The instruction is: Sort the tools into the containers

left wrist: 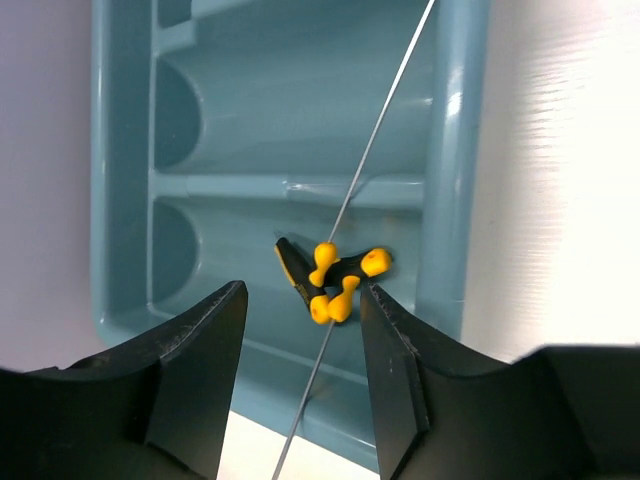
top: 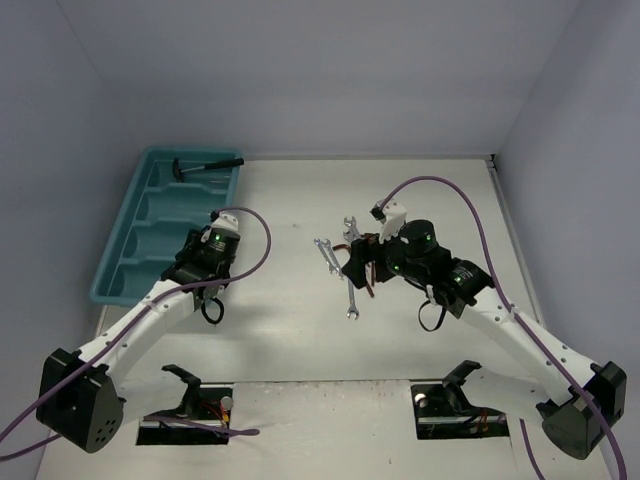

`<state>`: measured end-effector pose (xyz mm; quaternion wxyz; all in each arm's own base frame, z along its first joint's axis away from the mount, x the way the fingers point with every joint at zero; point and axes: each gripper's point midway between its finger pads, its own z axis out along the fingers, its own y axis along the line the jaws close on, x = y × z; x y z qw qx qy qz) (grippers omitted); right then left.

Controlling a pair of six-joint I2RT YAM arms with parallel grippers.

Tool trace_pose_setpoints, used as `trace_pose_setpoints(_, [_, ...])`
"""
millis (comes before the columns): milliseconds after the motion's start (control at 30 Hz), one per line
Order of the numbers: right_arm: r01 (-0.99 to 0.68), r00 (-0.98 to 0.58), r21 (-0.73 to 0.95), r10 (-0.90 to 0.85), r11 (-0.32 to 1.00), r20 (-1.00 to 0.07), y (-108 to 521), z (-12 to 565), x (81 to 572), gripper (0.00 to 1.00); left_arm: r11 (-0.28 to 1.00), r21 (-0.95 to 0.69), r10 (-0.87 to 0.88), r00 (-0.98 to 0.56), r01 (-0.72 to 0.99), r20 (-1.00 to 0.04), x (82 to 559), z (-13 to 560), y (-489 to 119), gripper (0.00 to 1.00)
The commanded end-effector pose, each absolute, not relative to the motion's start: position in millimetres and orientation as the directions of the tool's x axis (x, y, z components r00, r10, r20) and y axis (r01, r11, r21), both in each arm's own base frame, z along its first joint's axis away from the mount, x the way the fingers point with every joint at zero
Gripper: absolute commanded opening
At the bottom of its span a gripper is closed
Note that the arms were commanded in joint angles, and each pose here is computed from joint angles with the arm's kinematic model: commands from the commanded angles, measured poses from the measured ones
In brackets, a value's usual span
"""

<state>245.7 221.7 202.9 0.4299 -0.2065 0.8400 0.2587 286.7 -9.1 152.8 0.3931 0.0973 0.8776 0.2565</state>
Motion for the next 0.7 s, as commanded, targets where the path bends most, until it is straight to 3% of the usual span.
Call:
trace_pose_setpoints(0, [-0.599,-0.488,0.257,-0.092,0.759,-0.868,227,224,250,0.92,0.909,0.396,0.259,-0.57,-0.129,-0.78,302,201,-16,0.45])
trace_pose_setpoints(167, [-0.611,-0.489,0.261,-0.097,0.747,-0.867,236,230,257,0.92,0.948,0.261,0.107,-0.587,-0.184,-0.802,320,208,-22,0.49])
trace_pose_setpoints(367, [-0.625,-0.484,0.252,-0.114,0.739,-0.868,247,237,270,0.91,0.99,0.088,0.003,-0.597,-0.113,-0.803,370,212,-57,0.56])
trace_pose_setpoints(667, [-0.635,-0.491,0.248,-0.135,0.732,-0.861,255,234,276,0.91,0.997,0.03,0.066,-0.628,0.068,-0.775,434,199,-86,0.56])
